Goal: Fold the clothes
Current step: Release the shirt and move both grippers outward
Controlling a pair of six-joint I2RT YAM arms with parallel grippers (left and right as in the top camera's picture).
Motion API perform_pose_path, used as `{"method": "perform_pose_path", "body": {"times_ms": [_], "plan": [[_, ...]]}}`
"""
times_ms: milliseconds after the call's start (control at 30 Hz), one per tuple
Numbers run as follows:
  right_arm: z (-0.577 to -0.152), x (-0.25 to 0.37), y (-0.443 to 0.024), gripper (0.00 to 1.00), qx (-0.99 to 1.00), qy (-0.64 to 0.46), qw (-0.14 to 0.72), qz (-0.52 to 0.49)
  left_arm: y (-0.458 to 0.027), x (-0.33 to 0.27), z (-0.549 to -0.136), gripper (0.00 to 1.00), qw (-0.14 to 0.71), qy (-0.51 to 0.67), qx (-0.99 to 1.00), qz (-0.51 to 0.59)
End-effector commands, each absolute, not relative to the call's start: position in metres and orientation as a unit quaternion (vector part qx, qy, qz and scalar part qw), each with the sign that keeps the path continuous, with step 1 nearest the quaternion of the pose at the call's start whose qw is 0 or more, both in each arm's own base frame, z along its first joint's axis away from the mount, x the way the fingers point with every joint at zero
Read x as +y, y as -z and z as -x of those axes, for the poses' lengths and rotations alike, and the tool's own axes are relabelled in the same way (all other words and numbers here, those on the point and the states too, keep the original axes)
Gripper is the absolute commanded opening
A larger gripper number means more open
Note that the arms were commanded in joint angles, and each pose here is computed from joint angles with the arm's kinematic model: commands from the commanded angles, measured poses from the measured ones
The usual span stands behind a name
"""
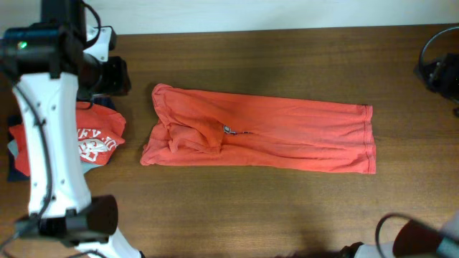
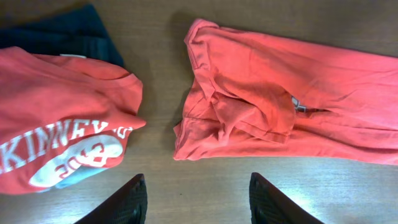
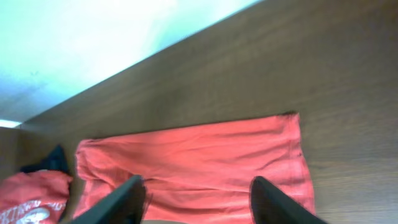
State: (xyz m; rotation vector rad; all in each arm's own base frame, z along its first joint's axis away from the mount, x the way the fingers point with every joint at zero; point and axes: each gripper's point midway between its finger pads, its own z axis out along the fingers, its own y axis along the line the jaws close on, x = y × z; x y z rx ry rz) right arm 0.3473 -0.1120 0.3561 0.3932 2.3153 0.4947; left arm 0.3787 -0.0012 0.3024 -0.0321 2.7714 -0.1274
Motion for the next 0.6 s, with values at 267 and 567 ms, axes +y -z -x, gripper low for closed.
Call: {"method": "perform_pose_path", "body": {"times_ms": [267,567], "plan": [[-0.357,-0.165,-0.254,0.93,0.941,-0.121,0.226,-0.223,-0.247,0.015,-0.335,0.53,0.070,-0.004,0.997,0.039],[-0.369,-0.159,-0.113,0.94,0.950,-0.258,0.069,-0.162,-0.200,0.012,-0.312,0.53,-0.017,0.002,0.999,0.038]]}}
